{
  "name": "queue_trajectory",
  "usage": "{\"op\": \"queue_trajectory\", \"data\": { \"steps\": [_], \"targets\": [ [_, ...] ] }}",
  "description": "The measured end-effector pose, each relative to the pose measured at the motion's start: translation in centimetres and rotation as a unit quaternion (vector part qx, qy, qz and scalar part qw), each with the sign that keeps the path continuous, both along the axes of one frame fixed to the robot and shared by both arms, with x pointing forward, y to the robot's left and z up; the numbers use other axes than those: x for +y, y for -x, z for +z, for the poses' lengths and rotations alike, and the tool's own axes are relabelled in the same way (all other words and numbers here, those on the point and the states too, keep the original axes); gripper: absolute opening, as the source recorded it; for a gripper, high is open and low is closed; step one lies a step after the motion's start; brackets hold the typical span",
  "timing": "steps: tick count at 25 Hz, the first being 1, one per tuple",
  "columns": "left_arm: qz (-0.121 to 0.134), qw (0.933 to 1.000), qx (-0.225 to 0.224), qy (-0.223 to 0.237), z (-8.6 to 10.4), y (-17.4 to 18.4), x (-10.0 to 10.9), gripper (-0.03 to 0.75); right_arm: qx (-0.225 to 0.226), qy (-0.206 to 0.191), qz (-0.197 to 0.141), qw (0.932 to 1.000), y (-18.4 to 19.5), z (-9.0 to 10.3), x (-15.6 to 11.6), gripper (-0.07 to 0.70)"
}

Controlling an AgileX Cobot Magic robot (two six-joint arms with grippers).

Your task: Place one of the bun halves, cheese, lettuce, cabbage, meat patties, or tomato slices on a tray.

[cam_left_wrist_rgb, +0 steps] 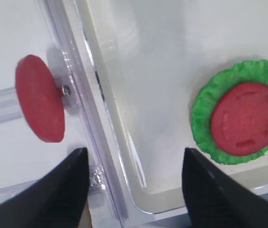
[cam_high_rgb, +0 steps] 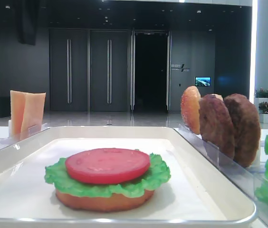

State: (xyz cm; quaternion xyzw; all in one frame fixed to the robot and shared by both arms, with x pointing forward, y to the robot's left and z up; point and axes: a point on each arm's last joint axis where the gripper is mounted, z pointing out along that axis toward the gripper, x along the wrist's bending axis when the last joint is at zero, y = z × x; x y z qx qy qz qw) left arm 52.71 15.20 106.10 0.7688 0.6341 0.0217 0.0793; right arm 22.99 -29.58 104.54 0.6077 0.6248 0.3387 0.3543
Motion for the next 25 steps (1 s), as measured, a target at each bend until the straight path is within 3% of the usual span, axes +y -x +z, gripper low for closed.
{"op": "queue_trajectory", "data": {
  "steps": [14, 25],
  "targets": [
    [0.067, 0.9969, -0.037, -0.021, 1.7, -1.1, 5.2, 0.471, 0.0, 0.0, 0.0, 1.0, 0.0, 0.0, 0.0, 0.47],
    [0.11, 0.9907, -0.078, -0.023, 4.3, -0.4, 9.0, 0.471, 0.0, 0.0, 0.0, 1.0, 0.0, 0.0, 0.0, 0.47]
  ]
}}
